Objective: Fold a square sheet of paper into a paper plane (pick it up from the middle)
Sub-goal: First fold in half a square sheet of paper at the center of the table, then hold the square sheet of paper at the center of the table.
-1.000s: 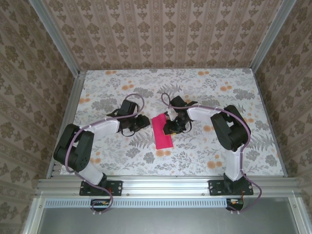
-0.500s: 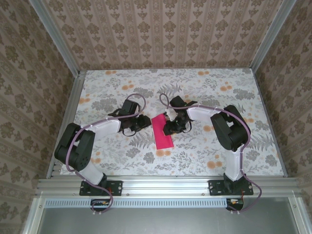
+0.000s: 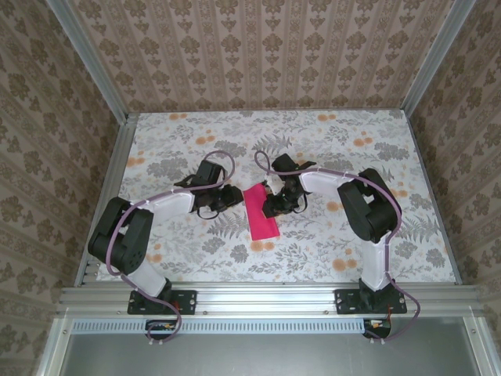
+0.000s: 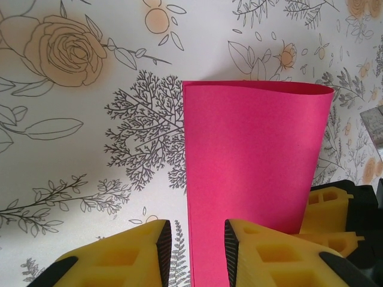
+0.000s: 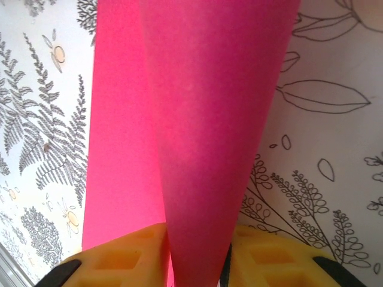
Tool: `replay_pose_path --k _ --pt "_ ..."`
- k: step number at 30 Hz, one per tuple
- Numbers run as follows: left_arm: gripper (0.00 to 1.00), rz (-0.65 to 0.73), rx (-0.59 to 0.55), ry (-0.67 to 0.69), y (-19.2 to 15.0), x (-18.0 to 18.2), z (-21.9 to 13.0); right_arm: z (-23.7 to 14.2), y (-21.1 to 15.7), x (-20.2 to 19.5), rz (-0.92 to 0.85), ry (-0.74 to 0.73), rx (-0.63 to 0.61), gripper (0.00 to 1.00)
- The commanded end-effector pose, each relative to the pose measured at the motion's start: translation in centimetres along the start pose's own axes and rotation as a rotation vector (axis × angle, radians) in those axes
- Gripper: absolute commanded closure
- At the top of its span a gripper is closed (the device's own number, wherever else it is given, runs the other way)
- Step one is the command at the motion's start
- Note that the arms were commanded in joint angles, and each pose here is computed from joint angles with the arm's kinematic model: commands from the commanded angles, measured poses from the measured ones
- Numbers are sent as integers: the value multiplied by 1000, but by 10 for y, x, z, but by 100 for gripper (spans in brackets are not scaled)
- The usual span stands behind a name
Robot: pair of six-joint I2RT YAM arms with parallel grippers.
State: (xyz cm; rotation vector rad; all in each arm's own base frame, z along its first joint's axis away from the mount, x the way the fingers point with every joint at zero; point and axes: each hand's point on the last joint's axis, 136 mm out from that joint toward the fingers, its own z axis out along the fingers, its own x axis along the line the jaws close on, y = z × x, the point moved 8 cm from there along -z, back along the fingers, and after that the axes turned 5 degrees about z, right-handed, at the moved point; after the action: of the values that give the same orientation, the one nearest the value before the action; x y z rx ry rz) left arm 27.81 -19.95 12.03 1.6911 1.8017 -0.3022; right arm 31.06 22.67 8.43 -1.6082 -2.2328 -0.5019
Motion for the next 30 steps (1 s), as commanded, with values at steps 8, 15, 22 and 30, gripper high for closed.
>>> replay_pose_path --k 8,15,22,30 --pt "68 17 0 4 2 -5 4 17 -19 -30 89 -178 127 71" --pt "69 25 15 -13 1 -10 10 17 -19 -31 88 -184 130 67" --pt "73 34 38 -33 -2 -16 19 20 -20 -33 93 -192 138 68" --pt "75 35 47 -35 -4 -20 25 21 -20 -34 113 -207 141 69"
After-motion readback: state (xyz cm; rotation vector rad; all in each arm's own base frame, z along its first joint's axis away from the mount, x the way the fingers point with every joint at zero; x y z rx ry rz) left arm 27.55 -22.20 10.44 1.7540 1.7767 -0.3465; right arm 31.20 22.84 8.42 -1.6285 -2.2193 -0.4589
